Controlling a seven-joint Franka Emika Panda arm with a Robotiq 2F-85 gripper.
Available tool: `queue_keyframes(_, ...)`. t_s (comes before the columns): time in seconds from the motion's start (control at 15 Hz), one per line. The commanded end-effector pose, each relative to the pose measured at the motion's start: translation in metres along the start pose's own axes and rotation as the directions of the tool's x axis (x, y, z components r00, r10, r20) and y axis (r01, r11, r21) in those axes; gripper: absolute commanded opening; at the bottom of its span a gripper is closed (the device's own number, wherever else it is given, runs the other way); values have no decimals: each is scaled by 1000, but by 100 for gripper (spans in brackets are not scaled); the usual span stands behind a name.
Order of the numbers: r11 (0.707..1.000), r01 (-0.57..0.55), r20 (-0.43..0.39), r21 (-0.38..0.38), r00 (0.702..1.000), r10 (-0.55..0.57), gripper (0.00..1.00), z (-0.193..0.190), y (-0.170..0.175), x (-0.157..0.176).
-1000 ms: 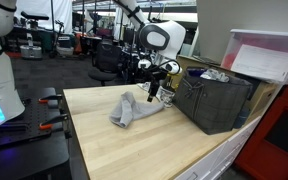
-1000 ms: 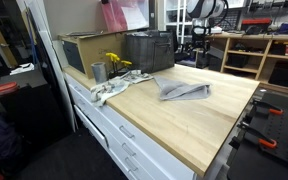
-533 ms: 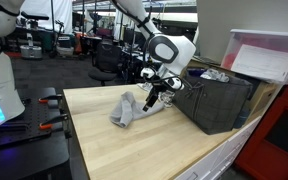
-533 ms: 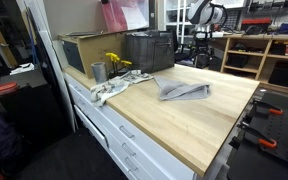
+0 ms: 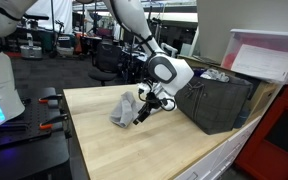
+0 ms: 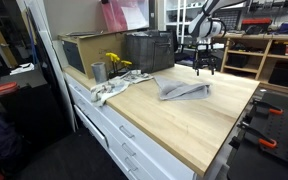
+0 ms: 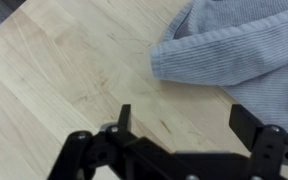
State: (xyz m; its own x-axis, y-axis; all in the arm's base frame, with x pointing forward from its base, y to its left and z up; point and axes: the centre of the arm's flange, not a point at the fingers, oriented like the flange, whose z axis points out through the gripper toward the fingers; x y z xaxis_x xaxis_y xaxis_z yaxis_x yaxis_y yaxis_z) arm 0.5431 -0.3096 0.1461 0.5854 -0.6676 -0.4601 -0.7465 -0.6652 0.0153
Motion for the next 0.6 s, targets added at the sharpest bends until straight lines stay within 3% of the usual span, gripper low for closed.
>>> queue_keyframes(0.0, 998, -65, 83, 26, 995, 62, 100, 19, 2, 9)
queue_keyframes(0.27, 994, -101, 155, 41, 983, 93, 100, 42, 4, 6)
queue_keyframes(0.33, 992, -117, 173, 44, 979, 108, 75, 46, 5, 5)
queue_keyframes(0.4, 991, -126, 189, 48, 975, 115, 74, 48, 5, 4)
queue_keyframes(0.53, 988, -143, 210, 56, 969, 128, 59, 50, 6, 3)
